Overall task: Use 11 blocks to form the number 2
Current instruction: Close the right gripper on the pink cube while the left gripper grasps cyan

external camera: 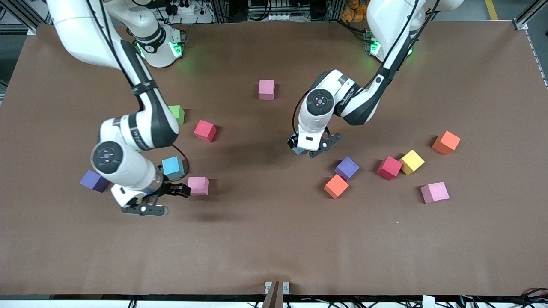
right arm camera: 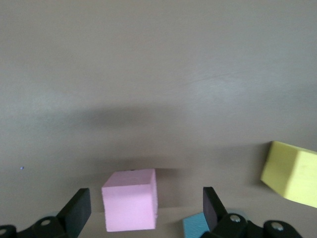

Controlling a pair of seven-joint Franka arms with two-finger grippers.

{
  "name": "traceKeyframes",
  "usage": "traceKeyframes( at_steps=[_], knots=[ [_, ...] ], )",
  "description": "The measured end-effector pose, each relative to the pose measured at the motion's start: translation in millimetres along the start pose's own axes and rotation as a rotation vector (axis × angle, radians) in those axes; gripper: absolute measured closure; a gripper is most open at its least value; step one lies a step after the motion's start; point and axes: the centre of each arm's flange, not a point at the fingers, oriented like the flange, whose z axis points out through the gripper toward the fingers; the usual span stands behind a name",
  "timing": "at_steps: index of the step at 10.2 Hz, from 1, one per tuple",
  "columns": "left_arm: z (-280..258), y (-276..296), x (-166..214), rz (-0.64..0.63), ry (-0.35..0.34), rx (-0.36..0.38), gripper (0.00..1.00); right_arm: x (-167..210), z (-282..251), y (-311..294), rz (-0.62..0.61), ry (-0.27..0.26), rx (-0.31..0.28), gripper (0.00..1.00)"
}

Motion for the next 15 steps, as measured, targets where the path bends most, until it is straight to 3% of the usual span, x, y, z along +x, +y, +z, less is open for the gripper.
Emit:
traceKeyframes(
  at_steps=[9,12,15],
  knots=[
    [34,7,-4,-0.019,0.000,-0.029,0.01,-20,56,-27,-0.051,-0.038,-0.017,0.00],
    [34,7,-1,-0.035,-0.006,-0.033,0.41,-25,66,-31,-0.061,-0.045,-0.020,0.00],
    [28,7,1,-0.169,-0.015,-0.044,0.45,-29,73,-28,-0.080,-0.054,-0.024,0.00]
  ],
)
